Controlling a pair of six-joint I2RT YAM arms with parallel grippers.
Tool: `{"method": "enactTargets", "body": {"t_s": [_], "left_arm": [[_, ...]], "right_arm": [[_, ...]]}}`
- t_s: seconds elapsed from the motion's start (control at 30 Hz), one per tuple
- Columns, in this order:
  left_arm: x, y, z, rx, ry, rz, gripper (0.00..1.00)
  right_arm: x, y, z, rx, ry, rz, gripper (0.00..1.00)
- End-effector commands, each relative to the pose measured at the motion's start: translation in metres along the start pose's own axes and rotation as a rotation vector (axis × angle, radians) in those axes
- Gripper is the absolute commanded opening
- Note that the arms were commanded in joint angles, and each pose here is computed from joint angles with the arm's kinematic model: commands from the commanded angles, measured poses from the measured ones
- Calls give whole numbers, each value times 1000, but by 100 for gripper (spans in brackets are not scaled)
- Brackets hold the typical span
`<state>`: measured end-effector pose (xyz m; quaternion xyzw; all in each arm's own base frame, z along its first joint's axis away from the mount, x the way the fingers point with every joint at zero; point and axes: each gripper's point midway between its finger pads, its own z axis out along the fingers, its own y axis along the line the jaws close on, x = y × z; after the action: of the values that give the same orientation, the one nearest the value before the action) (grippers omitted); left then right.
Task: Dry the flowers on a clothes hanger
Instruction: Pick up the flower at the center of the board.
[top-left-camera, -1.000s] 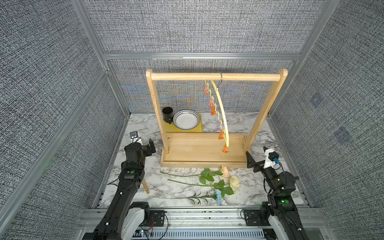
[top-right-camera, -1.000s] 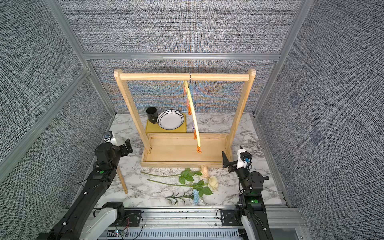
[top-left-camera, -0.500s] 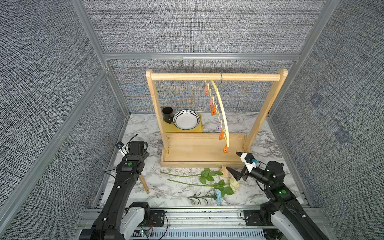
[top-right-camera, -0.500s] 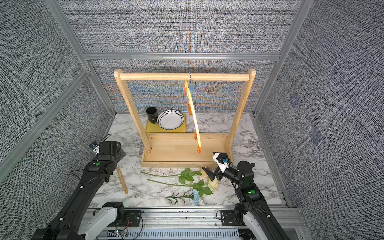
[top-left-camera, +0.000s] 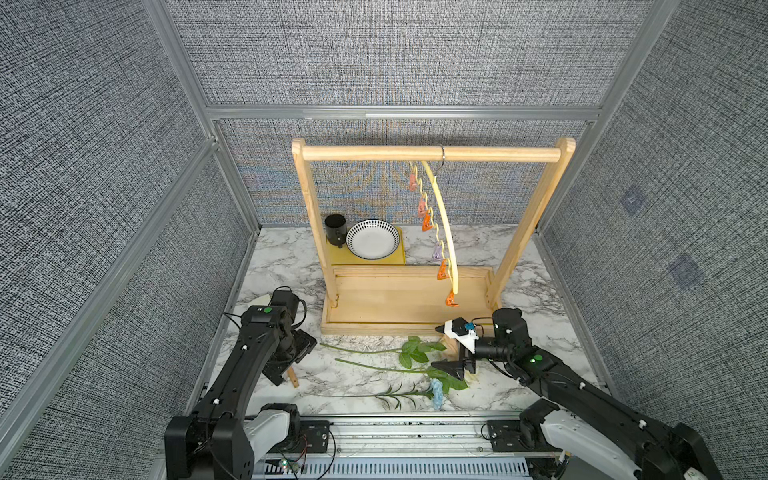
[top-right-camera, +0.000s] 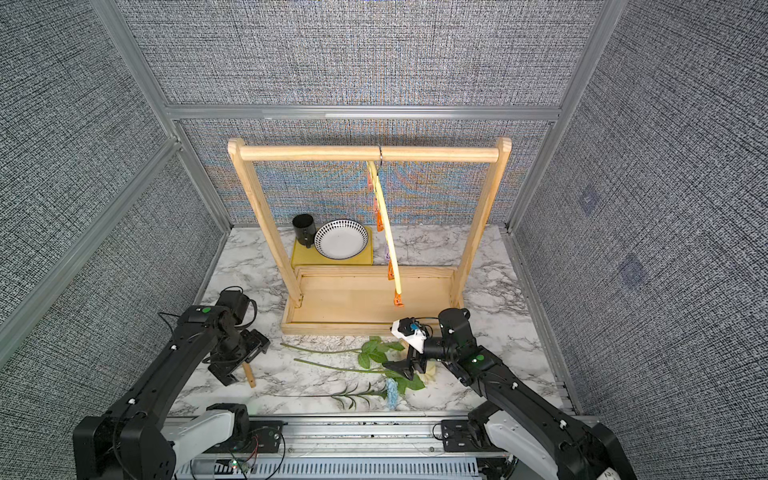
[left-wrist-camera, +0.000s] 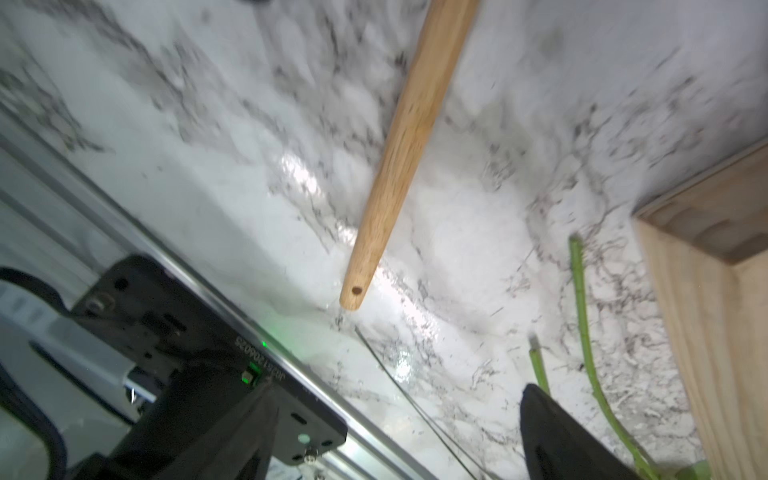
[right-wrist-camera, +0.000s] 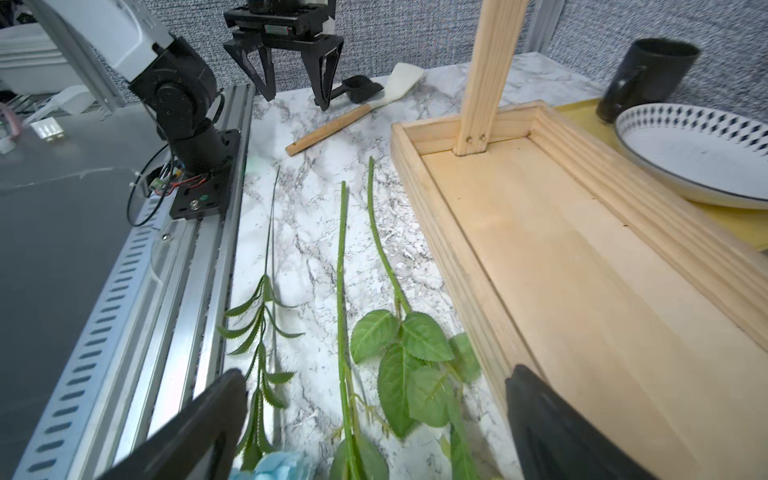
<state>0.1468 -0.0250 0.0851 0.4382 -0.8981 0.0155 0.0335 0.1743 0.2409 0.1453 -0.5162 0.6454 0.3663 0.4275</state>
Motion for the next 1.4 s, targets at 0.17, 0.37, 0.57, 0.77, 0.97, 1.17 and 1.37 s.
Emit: {"method": "enactTargets", "body": {"t_s": [0.17, 0.37, 0.57, 0.77, 0.97, 1.17, 1.37], "left_arm": [[49, -12, -1, 35, 224, -73, 82], [58, -25, 4, 16, 235, -31, 82], [53, -35, 10, 18, 231, -26, 82], [47, -41, 12, 14, 212, -19, 83], [33, -41, 6, -18, 155, -15, 86], [24, -45, 2, -25, 127, -13, 87], [15, -42, -2, -19, 86, -43, 87]], "right_arm": [[20, 37, 37, -184, 179, -146, 99], [41, 74, 57, -393, 308, -218, 99], [56, 75, 65, -361, 400, -254, 99], [47, 73, 66, -332, 397, -245, 99], [18, 65, 62, -221, 315, -261, 99], [-2, 70, 61, -248, 305, -145, 99], [10, 68, 63, -286, 307, 22, 99]]}}
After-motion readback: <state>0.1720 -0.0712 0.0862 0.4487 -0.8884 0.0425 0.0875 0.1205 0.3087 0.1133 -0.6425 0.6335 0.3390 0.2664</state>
